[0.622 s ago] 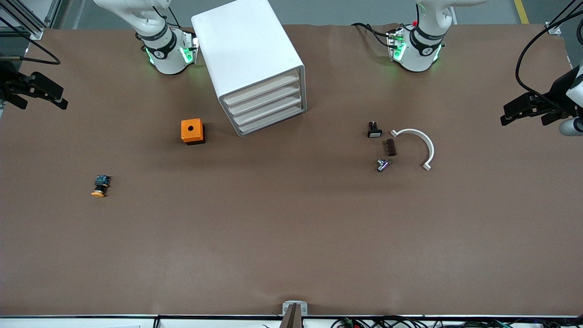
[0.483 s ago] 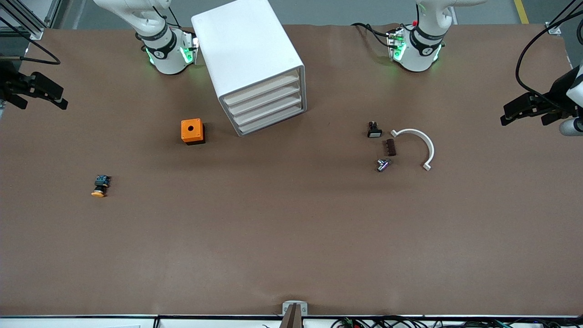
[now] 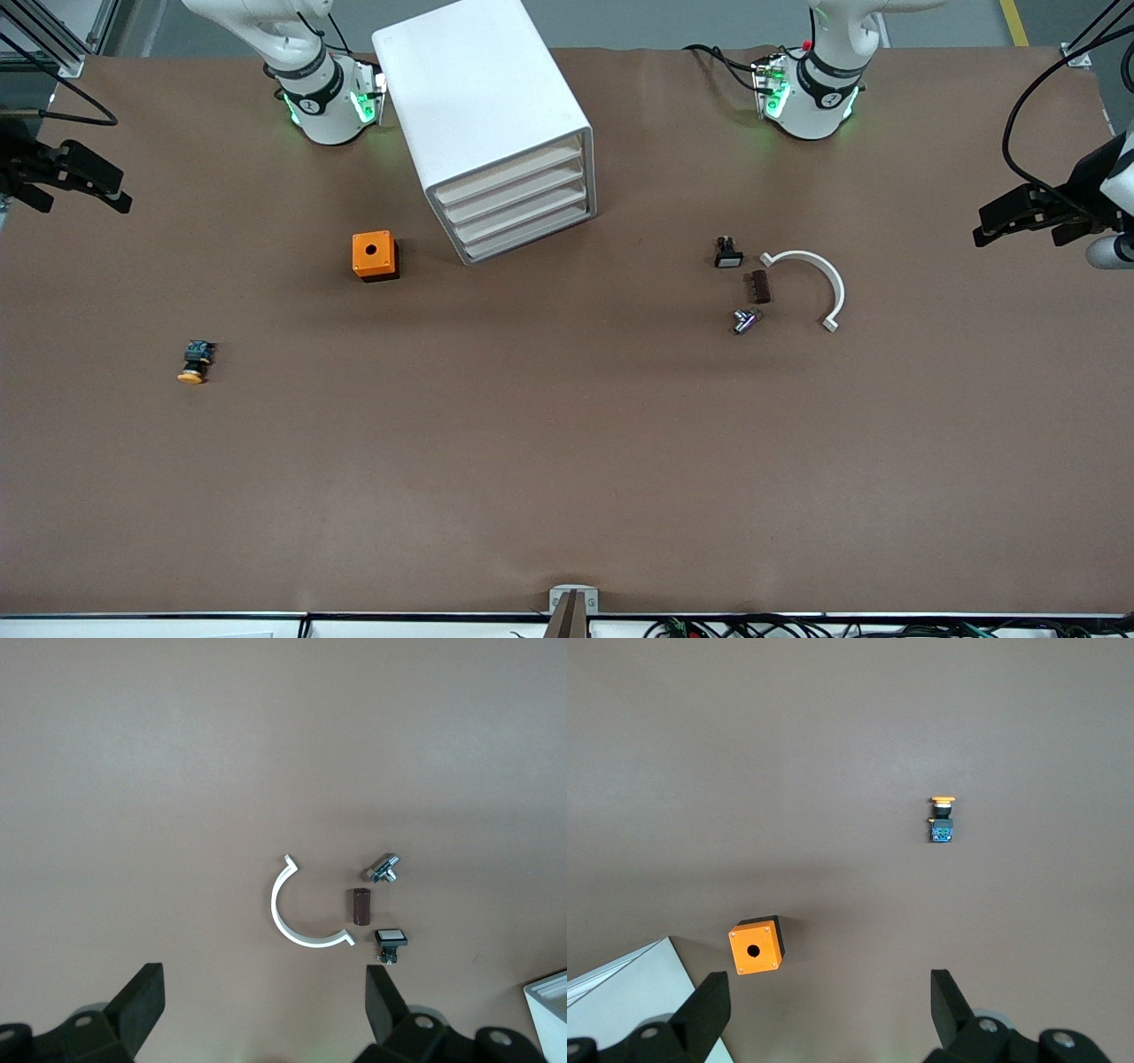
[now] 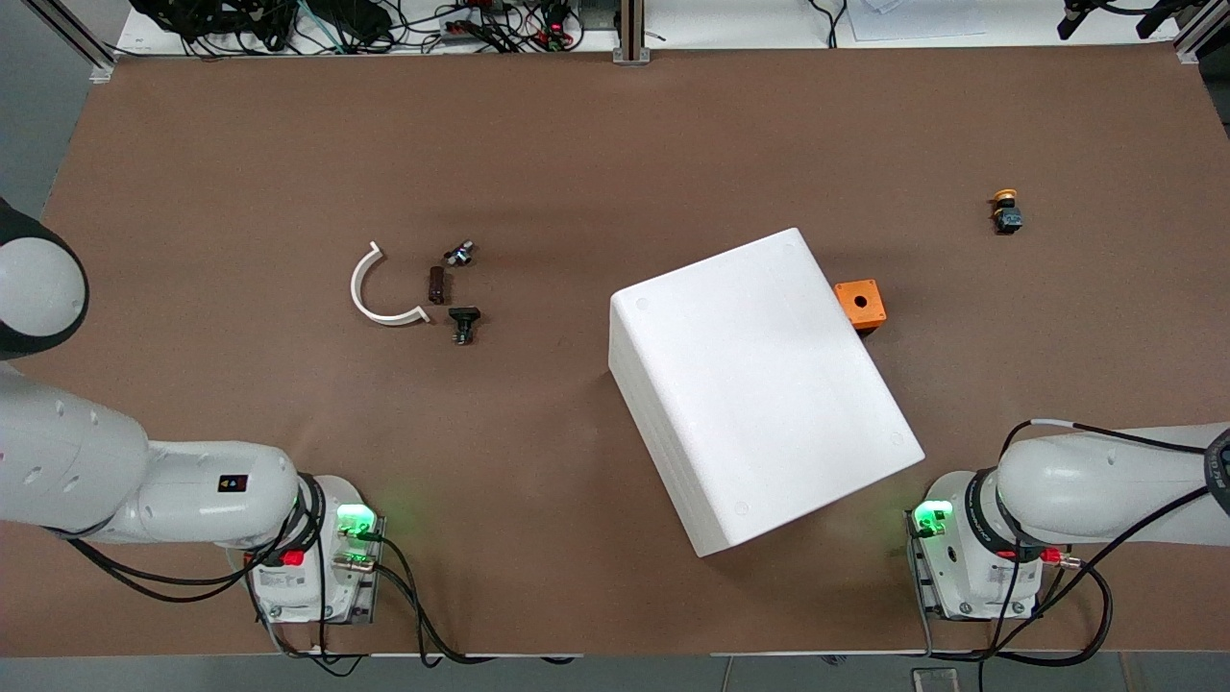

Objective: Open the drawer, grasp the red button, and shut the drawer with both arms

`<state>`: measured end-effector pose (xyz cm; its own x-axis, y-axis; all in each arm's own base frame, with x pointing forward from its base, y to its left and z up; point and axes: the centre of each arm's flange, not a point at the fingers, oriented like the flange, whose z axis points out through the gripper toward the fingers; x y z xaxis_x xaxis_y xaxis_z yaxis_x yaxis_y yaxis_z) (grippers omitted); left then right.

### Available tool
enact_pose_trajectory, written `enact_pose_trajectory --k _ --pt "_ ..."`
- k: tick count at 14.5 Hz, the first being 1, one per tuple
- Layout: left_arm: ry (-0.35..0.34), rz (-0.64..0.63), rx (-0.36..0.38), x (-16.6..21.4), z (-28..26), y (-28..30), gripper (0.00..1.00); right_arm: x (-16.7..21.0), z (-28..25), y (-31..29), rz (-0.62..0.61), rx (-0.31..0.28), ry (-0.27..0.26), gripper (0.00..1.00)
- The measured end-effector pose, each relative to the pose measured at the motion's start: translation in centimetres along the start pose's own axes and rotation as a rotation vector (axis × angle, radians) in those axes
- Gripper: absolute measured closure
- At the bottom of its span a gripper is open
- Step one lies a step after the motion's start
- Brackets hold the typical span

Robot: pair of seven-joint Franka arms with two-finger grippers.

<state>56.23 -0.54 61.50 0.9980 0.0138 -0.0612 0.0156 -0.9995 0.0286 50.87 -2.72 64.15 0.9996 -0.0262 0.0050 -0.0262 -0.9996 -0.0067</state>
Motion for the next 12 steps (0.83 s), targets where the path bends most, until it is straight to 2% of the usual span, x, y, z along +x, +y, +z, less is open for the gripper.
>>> enact_pose_trajectory --k 5,12 --pt "-0.073 -0.001 0.0 2.9 4.9 0.0 0.0 0.0 0.0 0.0 0.0 0.0 0.0 0.0" --pt "-0.128 0.013 -0.001 8.2 14.7 1.1 0.0 0.0 0.0 0.0 0.0 0.0 0.001 0.0"
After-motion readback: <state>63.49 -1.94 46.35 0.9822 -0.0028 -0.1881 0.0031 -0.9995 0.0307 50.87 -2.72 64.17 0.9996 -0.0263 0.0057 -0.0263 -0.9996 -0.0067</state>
